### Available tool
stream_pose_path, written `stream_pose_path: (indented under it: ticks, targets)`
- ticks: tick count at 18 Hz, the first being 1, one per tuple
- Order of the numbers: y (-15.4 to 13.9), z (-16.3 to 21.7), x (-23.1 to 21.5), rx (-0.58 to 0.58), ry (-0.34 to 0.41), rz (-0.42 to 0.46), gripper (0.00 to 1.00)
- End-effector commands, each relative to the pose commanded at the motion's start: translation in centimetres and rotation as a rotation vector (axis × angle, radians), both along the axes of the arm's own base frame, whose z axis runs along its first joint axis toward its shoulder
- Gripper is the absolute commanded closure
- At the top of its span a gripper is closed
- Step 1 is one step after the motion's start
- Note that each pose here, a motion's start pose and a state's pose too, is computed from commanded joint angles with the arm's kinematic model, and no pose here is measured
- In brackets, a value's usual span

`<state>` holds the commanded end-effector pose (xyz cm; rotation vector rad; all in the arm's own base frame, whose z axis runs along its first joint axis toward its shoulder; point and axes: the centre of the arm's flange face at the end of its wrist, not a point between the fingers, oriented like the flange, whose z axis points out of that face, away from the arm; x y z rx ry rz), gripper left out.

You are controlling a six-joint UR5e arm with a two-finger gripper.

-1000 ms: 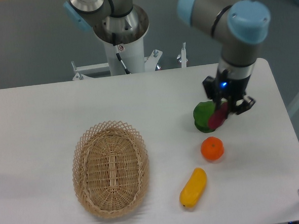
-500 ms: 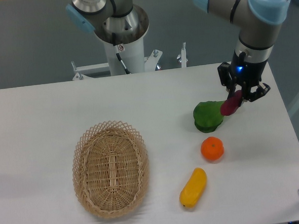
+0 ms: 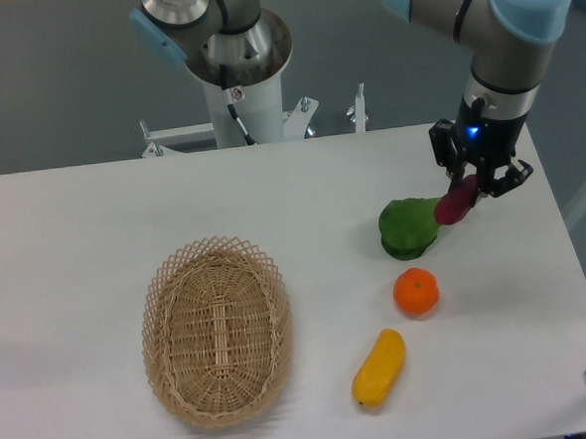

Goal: Pick up the sweet potato from the table
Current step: 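Hold the sweet potato raised above the table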

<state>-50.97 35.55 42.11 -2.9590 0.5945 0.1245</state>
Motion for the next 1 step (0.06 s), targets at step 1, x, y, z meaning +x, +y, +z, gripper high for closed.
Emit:
stream_pose_path:
  ticks: [1]
  targets:
    - [0.0, -0.09, -0.04, -0.002, -0.001, 0.0, 0.68]
